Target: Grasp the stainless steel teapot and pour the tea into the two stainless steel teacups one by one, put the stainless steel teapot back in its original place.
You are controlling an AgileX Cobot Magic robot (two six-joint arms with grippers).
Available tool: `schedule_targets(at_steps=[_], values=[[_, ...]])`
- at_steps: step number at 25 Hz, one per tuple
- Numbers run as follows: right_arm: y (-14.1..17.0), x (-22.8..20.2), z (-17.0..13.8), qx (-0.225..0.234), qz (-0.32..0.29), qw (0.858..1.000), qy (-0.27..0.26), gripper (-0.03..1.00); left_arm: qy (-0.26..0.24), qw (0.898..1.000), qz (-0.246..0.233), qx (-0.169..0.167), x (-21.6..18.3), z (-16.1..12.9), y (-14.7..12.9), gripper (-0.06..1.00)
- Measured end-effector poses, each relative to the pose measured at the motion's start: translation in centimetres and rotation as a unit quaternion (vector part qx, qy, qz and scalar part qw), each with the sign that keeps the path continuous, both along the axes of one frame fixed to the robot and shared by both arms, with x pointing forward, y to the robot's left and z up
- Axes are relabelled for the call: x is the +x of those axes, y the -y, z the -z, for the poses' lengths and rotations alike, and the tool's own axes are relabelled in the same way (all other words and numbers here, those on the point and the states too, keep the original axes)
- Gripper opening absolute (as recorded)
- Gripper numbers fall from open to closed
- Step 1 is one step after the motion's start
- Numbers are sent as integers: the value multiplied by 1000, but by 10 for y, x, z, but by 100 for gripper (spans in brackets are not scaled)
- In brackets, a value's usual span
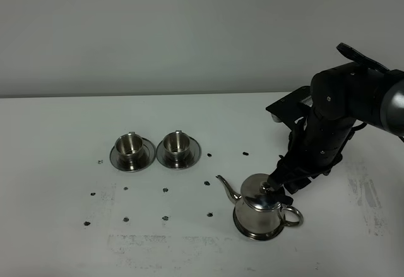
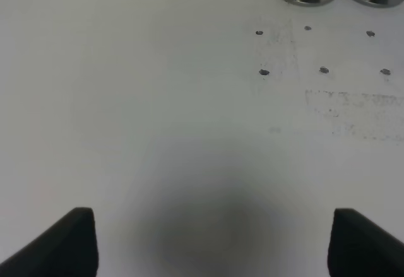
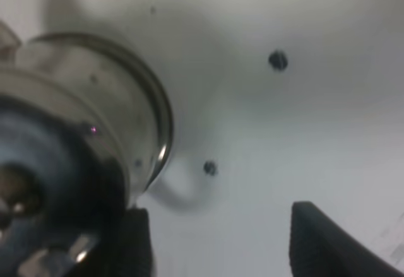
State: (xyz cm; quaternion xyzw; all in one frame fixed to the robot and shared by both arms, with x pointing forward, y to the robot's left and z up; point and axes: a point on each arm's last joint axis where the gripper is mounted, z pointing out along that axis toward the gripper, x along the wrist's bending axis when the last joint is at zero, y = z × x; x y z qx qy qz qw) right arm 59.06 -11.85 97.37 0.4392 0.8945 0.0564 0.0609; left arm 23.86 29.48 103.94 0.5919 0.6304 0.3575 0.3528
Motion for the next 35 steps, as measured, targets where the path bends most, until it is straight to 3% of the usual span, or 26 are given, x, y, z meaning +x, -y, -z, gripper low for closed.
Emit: schedule_targets(at_steps=[5,10,14,17,23,28,35], values=[[10,5,-15,-31,10,997,67,47,0,1000,0,0,0,0,0,73],[22,-17,-34,4,17,989,144,47,0,1000,0,0,0,0,0,73],[30,-47,-33,25,3,991,132,47,0,1000,0,0,0,0,0,73],[26,-63,-35,40,-49,991,120,47,0,1000,0,0,0,0,0,73],[16,-65,-42,81,-114,980,145,47,0,1000,0,0,0,0,0,73],[29,-47,-30,43,-116,978,169,47,0,1000,0,0,0,0,0,73],[39,-37,18,1,-81,990,111,47,0,1000,0,0,0,0,0,73]])
